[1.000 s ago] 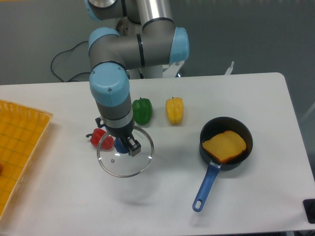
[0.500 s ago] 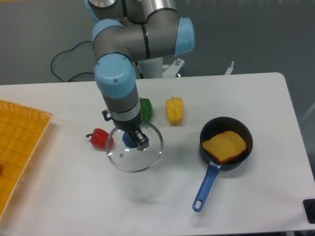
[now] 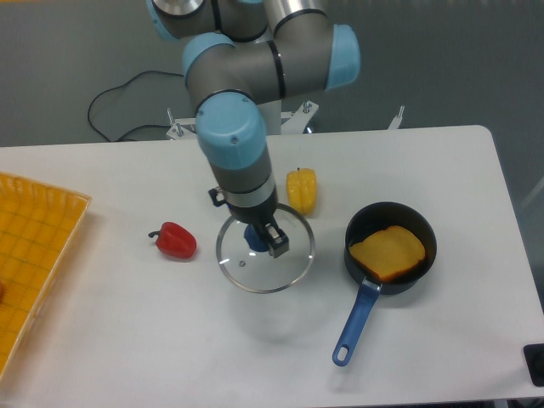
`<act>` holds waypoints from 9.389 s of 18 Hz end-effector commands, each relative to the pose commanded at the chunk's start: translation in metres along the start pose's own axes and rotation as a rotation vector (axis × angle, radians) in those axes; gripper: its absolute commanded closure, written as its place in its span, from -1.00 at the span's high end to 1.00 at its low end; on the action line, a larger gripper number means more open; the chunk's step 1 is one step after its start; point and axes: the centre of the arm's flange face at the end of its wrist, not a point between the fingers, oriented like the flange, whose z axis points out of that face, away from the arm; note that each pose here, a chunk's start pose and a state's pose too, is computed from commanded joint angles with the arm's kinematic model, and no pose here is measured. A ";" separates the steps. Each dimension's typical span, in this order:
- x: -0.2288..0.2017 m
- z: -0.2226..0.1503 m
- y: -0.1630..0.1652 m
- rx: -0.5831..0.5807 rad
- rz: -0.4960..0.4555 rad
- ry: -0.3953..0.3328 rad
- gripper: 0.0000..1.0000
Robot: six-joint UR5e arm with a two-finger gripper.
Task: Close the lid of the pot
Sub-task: 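Carry the held glass lid over the black saucepan, then lower the glass lid onto the saucepan rim, then hold the lid on the saucepan, adjusting its seat, then open the gripper and raise it off the lid knob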
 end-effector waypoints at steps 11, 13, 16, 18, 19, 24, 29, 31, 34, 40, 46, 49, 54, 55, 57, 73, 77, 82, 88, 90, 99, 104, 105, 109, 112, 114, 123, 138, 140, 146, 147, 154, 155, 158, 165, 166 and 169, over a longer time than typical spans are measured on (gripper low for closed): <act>-0.037 0.032 0.076 0.045 -0.076 0.051 0.27; -0.041 0.038 0.085 0.042 -0.092 0.061 0.27; -0.045 0.044 0.103 0.030 -0.120 0.070 0.27; -0.049 0.051 0.114 0.023 -0.133 0.079 0.27; -0.052 0.055 0.127 0.015 -0.150 0.085 0.27; -0.064 0.055 0.148 0.019 -0.138 0.075 0.27; -0.068 0.059 0.155 0.028 -0.134 0.067 0.27; -0.068 0.065 0.159 0.036 -0.106 0.071 0.27; -0.071 0.068 0.170 0.042 -0.113 0.065 0.27; -0.075 0.068 0.181 0.108 -0.108 0.048 0.27; -0.078 0.065 0.185 0.124 -0.050 0.008 0.27; -0.075 0.067 0.191 0.123 -0.031 0.011 0.27; -0.074 0.073 0.196 0.124 -0.013 0.019 0.27; -0.073 0.073 0.196 0.124 -0.011 0.019 0.27; -0.074 0.074 0.196 0.121 -0.008 0.011 0.27; -0.072 0.084 0.194 0.112 0.011 -0.005 0.27; -0.071 0.084 0.195 0.092 0.013 -0.003 0.27; -0.071 0.085 0.194 0.077 0.019 0.001 0.27; -0.069 0.091 0.192 0.079 0.022 0.003 0.27; -0.069 0.091 0.192 0.079 0.024 0.003 0.27; -0.067 0.096 0.193 0.080 0.027 0.011 0.27; -0.067 0.097 0.193 0.081 0.043 0.013 0.27; -0.067 0.097 0.193 0.081 0.043 0.013 0.27; -0.066 0.099 0.193 0.081 0.042 0.018 0.27; -0.066 0.100 0.193 0.082 0.042 0.019 0.28; -0.066 0.100 0.193 0.082 0.042 0.019 0.28; -0.067 0.103 0.190 0.080 0.044 0.010 0.28; -0.068 0.103 0.192 0.078 0.043 0.007 0.29; -0.067 0.103 0.191 0.078 0.044 0.009 0.29; -0.065 0.108 0.191 0.080 0.045 0.018 0.29; -0.065 0.108 0.191 0.080 0.045 0.016 0.29; -0.072 0.103 0.196 0.078 0.034 0.009 1.00; -0.074 0.100 0.197 0.075 0.032 0.008 1.00; -0.074 0.099 0.195 0.075 0.033 0.008 1.00; -0.067 0.067 0.187 0.069 0.046 -0.039 1.00; -0.064 0.058 0.181 0.069 0.055 -0.046 1.00; -0.049 0.034 0.173 0.070 0.070 -0.030 1.00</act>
